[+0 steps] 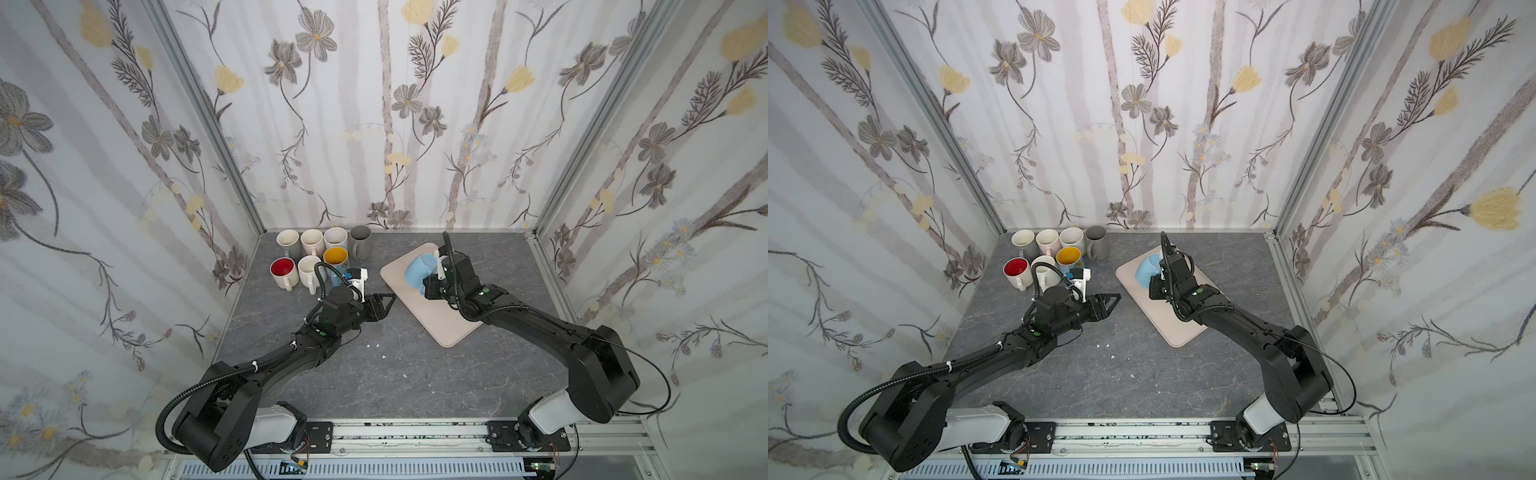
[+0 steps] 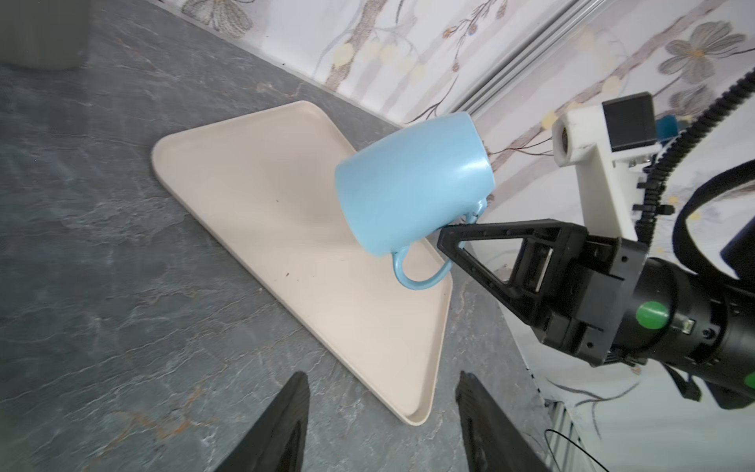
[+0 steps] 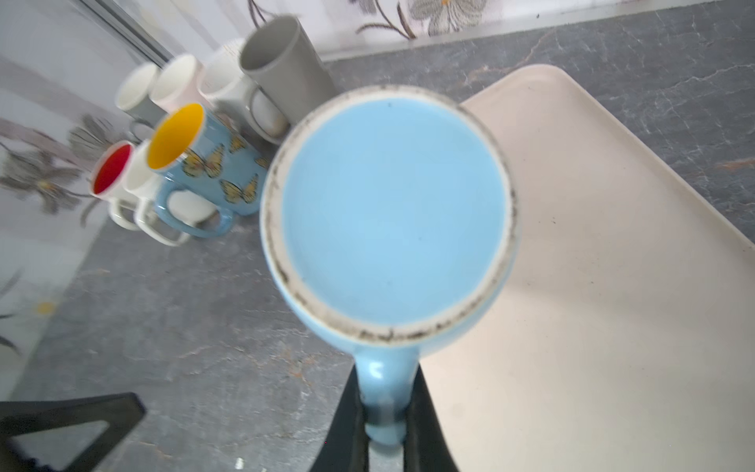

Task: Turn the mug right side up
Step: Pick up the mug from the tray.

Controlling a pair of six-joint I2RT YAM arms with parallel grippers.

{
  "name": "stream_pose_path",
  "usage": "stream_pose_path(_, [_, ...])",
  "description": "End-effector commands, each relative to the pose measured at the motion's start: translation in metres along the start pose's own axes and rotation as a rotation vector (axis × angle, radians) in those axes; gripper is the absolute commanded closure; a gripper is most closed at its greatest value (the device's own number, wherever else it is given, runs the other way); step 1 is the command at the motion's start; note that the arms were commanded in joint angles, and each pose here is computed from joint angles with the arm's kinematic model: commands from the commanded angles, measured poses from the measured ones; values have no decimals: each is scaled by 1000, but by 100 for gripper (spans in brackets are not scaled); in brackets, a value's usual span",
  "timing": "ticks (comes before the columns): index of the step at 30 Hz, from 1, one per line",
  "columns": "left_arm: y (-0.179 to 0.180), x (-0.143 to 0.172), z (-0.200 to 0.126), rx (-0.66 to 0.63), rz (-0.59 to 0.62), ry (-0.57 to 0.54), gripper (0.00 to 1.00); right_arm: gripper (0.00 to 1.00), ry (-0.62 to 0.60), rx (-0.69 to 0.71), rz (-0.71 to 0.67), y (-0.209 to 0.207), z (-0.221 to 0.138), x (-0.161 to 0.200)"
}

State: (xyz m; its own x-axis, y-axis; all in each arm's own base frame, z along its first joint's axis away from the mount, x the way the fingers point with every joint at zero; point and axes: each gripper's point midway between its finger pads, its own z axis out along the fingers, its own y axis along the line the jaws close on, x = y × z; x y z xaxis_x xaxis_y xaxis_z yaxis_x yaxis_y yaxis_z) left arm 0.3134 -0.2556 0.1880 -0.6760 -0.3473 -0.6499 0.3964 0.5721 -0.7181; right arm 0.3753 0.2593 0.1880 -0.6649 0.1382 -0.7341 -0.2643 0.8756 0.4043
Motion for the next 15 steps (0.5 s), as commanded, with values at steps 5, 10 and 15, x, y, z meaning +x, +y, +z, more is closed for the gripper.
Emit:
stream_pose_path(5, [-54, -19, 1, 263, -92, -92, 42, 100, -240, -307, 168, 53, -40, -59])
stream_pose_path(10, [-71, -29, 3, 366, -167, -131, 41, 100, -277, -473, 251, 75, -60, -71])
stream_pose_path(15, [-85, -39, 3, 459, -230, -156, 41, 100, -278, -633, 344, 94, -72, -75])
